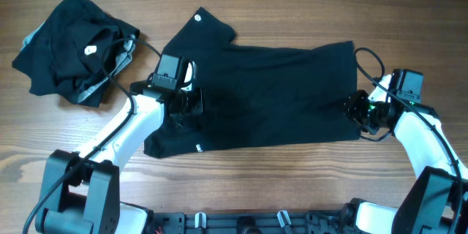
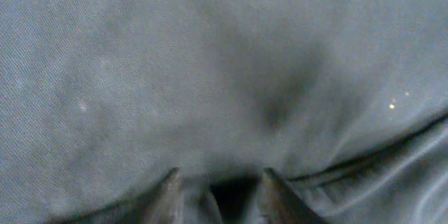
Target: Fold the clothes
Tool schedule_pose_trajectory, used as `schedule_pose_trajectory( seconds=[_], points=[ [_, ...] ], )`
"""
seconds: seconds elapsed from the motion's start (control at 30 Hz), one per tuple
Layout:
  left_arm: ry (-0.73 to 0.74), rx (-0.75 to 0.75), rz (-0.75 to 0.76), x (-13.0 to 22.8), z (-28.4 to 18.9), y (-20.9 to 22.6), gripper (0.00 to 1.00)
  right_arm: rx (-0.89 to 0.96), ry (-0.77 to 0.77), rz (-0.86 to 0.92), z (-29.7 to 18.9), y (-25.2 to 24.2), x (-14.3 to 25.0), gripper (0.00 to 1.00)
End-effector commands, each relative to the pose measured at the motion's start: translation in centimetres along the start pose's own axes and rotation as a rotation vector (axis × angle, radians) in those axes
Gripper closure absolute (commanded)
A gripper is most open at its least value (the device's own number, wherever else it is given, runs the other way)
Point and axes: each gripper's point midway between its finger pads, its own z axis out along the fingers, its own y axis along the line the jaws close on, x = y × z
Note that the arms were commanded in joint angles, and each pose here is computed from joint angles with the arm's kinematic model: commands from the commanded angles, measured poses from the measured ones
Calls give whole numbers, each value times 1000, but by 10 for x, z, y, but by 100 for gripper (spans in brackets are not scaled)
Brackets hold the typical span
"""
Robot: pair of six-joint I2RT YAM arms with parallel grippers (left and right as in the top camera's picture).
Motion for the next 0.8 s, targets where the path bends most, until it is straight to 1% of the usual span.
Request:
schedule_pose_trajectory(
  seconds=[0.0,0.03,0.07,0.1,0.13,0.17,0.2,0.23,0.27,0.37,0.4,0.43,0.5,0.57,0.63,0.7,0.77],
  points=[
    [21,-4,0,-2,-12,-5,50,4,-35,-36,-6,4,-8,57],
    [57,12,-6,1,-28,-12,50,4,-35,-36,-6,4,-8,57],
    [93,15,-13,7,-44,-15,55,4,-35,-36,-6,4,-8,57],
    [141,0,-25,20,-57,-15,69,4,-35,-36,-6,4,-8,57],
    [197,-30,-45,36,-62,-10,87,4,-35,-36,-6,4,-8,57],
    [274,-81,-68,57,-63,-2,96,5,-35,-35,-6,4,-8,57],
    [292,-140,-105,66,-61,9,96,5,-35,-36,-6,4,-8,57],
    [293,-215,-173,77,-53,25,96,5,-35,-36,-6,4,-8,57],
    [280,-248,-234,85,-42,36,96,4,-35,-36,-6,4,-8,57],
    [192,-345,-448,91,-23,71,96,4,-35,-36,-6,4,-8,57],
    [149,-352,-483,87,-18,80,96,4,-35,-36,-6,4,-8,57],
    [115,-338,-494,80,-14,83,95,4,-35,-35,-6,4,-8,57],
    [45,-350,-497,67,-12,90,89,5,-34,-35,-6,4,-8,57],
    [-49,-298,-460,41,-8,85,86,5,-32,-34,-6,4,-8,57],
    [-143,-246,-412,14,-7,77,87,5,-32,-34,-6,4,-8,57],
    [-238,-165,-396,-13,-8,64,87,5,-32,-34,-6,4,-8,57],
    [-280,-86,-381,-30,-12,50,87,6,-32,-34,-6,4,-8,58]
  ],
)
